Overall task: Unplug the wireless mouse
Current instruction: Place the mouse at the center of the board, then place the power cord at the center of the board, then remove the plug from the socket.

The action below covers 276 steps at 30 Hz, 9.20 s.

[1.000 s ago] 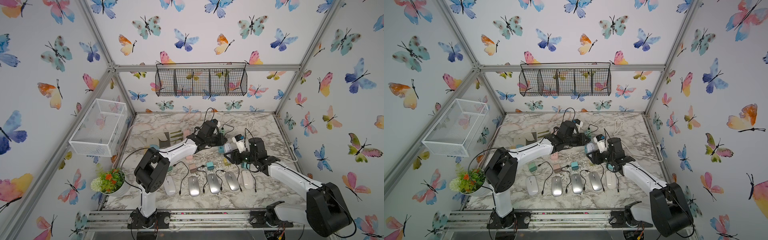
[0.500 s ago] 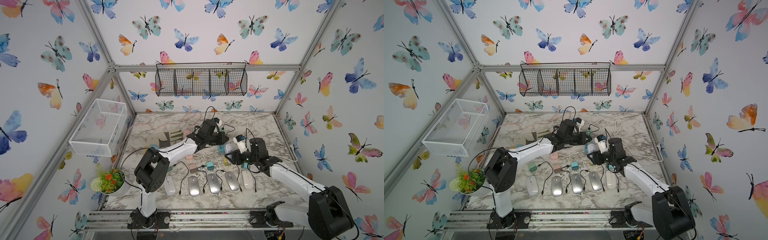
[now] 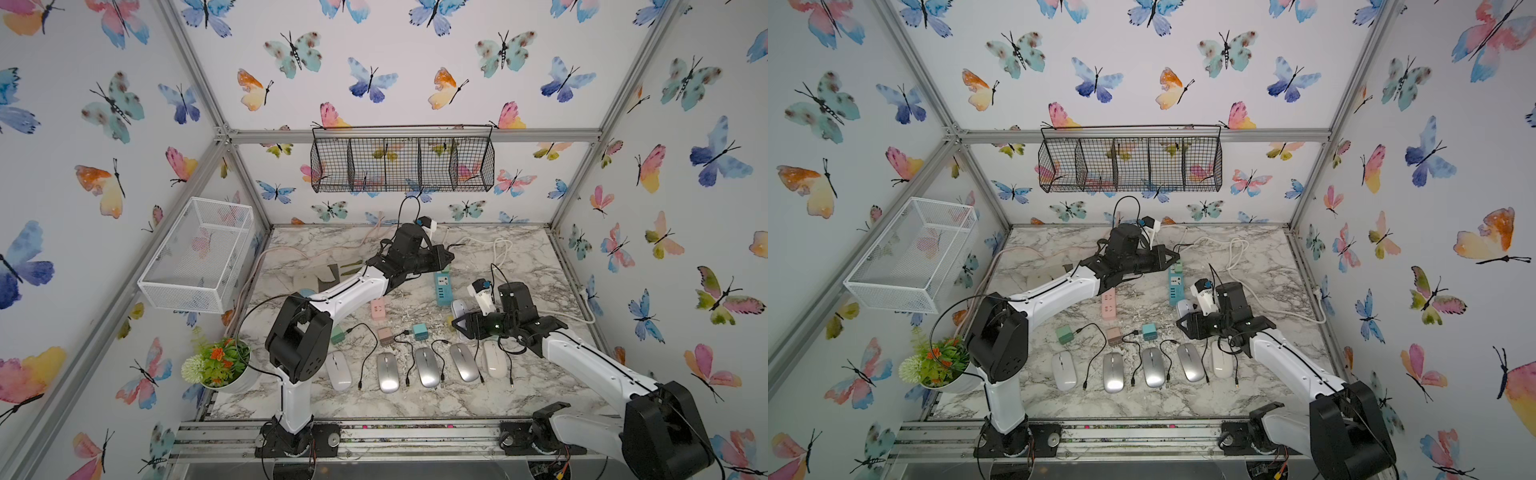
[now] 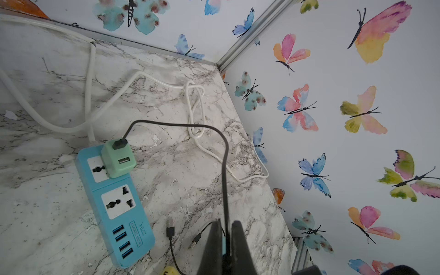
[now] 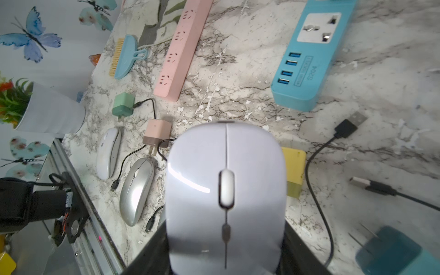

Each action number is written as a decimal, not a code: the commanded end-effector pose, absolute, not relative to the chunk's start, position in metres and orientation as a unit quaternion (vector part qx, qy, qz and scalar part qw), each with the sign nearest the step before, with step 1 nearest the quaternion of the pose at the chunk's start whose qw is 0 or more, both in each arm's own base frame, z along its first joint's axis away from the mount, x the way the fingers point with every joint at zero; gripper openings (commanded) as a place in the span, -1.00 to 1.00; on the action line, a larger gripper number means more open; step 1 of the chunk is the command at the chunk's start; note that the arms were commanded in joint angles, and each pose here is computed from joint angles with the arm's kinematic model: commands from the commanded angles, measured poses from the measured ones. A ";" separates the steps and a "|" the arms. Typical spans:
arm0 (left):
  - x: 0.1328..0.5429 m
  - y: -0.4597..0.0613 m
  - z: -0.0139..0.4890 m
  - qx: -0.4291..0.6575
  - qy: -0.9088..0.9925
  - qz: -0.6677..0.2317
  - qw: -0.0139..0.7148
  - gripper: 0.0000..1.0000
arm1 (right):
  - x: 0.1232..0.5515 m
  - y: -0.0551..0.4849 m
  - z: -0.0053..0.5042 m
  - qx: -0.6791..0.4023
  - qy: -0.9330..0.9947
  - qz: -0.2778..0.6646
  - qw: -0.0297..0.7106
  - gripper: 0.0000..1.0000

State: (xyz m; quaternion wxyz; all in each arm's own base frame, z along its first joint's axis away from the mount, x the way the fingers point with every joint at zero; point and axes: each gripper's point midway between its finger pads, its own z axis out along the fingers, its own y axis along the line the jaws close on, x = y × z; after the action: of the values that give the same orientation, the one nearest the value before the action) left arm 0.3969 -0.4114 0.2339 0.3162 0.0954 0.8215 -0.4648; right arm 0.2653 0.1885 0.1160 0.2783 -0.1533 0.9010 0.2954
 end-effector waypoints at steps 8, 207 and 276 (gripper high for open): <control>0.357 -0.384 0.231 0.128 0.811 -0.462 0.336 -1.00 | 0.266 0.081 0.110 0.130 0.947 0.070 0.284 -0.97; 0.402 -0.364 0.006 -0.062 0.881 -0.453 0.122 -1.00 | 0.465 0.194 0.084 0.098 0.878 0.315 0.347 -0.98; 0.382 -0.319 0.148 0.063 0.867 -0.385 0.309 0.97 | 0.376 0.179 0.252 -0.089 0.804 0.268 0.523 -0.97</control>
State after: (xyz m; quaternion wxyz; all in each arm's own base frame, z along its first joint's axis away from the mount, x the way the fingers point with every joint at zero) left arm 0.3835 -0.3284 0.0941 0.2241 -0.0019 0.8765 -0.4260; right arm 0.3902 0.1820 0.2377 0.5010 -0.0449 0.8153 0.2867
